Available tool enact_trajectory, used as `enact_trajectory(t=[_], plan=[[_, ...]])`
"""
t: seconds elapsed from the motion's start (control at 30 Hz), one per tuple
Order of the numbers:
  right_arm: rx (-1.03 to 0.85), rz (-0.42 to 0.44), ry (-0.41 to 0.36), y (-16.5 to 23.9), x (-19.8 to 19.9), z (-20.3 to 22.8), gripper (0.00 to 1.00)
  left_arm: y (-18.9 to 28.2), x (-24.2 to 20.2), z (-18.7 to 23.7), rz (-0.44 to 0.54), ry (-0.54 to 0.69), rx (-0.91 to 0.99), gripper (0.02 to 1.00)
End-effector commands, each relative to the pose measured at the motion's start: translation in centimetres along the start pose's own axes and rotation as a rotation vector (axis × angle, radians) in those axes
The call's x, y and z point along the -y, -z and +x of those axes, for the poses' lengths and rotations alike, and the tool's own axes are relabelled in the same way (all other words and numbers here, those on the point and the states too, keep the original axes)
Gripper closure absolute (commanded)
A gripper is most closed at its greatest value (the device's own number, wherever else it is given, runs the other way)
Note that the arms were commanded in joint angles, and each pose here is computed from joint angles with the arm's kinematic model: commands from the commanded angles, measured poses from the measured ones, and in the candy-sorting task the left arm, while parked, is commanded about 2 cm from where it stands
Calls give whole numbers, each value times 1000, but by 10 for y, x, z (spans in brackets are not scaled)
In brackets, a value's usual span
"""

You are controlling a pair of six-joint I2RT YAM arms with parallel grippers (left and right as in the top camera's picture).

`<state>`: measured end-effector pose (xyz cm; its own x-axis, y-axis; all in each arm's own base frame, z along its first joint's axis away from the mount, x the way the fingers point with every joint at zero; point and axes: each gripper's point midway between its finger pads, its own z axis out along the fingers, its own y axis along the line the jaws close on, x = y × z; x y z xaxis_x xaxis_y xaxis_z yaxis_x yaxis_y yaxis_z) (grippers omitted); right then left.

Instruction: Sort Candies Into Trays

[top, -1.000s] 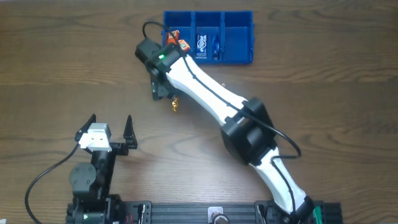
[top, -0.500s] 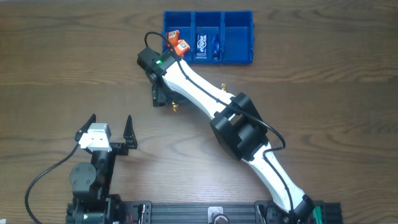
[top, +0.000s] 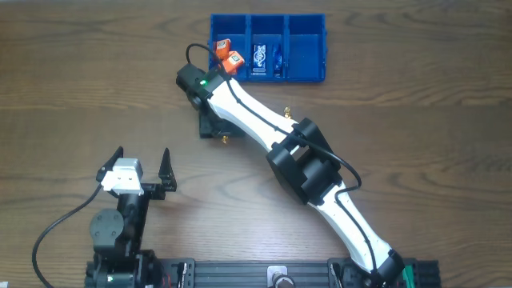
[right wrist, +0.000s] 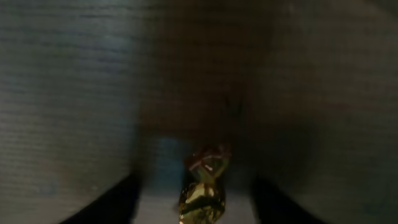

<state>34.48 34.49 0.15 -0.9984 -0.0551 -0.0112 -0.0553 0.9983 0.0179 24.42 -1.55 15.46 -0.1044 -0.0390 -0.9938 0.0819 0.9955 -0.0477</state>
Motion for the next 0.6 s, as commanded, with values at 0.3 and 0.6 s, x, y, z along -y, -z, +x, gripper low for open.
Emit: enact_trajectory(t=[0.3,0.6], plan=[[-26,37,-1,-10,7,5,746,-1,2,16,16,2,-48,20],[-23,37,-3,-10,8,3,844,-1,2,16,16,2,-48,20]])
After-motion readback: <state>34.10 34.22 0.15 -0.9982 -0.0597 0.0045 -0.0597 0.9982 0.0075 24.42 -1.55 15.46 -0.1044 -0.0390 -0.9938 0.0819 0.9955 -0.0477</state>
